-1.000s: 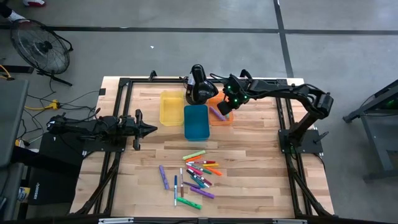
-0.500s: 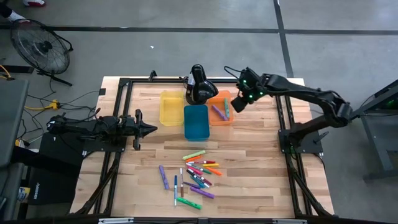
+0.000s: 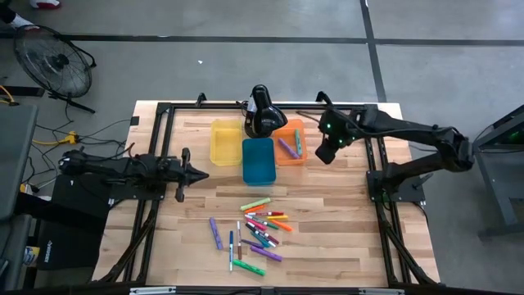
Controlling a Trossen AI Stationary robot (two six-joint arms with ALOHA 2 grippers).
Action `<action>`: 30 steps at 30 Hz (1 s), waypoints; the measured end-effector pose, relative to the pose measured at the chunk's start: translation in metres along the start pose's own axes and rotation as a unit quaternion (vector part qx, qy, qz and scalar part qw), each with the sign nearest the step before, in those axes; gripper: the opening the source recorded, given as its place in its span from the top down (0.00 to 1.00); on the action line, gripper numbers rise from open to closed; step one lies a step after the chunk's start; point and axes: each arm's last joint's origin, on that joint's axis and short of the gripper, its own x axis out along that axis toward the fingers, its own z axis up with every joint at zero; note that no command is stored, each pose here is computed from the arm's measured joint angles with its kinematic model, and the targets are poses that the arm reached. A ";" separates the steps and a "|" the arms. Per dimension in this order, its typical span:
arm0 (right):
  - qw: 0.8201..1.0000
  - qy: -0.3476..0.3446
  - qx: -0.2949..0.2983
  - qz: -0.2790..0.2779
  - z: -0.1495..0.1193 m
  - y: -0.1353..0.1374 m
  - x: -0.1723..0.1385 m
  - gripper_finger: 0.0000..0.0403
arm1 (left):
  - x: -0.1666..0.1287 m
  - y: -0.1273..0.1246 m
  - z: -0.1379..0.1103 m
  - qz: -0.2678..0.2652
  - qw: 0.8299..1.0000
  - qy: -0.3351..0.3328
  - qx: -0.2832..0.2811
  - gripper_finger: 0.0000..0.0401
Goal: Pick & Place Markers
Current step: Put the violet highlighter into the orange bin
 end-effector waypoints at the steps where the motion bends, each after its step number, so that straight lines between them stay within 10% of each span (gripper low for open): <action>1: 1.000 0.000 -0.008 0.001 -0.001 0.004 0.000 0.79 | 0.001 0.000 -0.001 -0.002 1.000 0.008 0.002 1.00; 18: 0.995 -0.023 -0.093 -0.008 -0.018 0.043 -0.006 0.79 | 0.030 -0.013 0.009 -0.137 0.968 0.200 0.070 0.98; 30: 0.994 -0.023 -0.110 0.000 -0.023 0.051 -0.007 0.79 | 0.051 -0.027 0.016 -0.227 0.930 0.283 0.056 0.57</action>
